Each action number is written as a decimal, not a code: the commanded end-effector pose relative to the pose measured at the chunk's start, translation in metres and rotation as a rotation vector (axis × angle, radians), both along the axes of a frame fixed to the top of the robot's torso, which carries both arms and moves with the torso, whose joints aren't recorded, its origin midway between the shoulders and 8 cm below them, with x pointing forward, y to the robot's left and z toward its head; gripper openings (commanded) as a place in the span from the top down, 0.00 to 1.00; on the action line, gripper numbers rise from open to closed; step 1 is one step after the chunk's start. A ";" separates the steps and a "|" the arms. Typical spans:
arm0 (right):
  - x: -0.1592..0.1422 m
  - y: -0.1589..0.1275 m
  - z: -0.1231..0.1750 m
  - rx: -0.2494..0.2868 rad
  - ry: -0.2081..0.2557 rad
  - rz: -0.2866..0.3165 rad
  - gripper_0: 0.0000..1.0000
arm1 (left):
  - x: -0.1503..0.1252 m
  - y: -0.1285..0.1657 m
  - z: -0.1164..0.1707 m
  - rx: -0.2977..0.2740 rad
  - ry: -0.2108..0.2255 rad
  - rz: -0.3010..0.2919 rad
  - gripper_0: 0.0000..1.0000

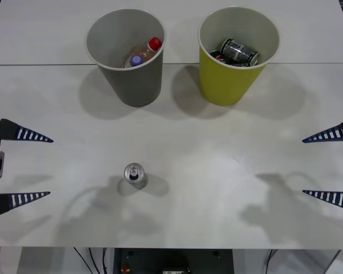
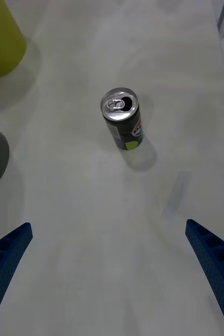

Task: Put the can into the green bin and the plastic bottle into the gray bin

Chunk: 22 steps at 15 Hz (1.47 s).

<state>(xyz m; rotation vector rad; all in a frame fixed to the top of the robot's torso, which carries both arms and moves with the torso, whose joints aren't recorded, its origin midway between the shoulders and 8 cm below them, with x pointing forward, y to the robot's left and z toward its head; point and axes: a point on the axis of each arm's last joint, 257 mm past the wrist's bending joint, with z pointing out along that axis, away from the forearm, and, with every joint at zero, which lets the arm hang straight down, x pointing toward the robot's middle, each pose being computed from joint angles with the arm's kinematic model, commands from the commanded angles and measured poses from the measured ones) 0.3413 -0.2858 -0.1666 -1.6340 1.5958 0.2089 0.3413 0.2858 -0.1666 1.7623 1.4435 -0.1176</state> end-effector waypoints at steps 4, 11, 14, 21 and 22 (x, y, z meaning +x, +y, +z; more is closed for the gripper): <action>0.000 0.000 0.000 0.000 0.000 0.000 0.00 | -0.001 -0.009 -0.005 -0.039 0.016 0.001 0.00; 0.000 0.000 0.000 0.000 0.000 0.000 0.00 | 0.000 -0.024 -0.016 -0.147 0.045 0.041 0.00; 0.000 0.000 0.000 0.000 0.000 0.000 0.00 | 0.005 -0.033 -0.033 -0.215 0.088 0.055 0.00; 0.000 0.000 0.000 0.000 0.000 0.000 0.00 | 0.021 -0.049 -0.062 -0.305 0.038 0.083 0.00; 0.000 0.000 0.000 0.000 0.000 0.000 0.00 | 0.022 -0.047 -0.067 -0.298 0.037 0.088 0.00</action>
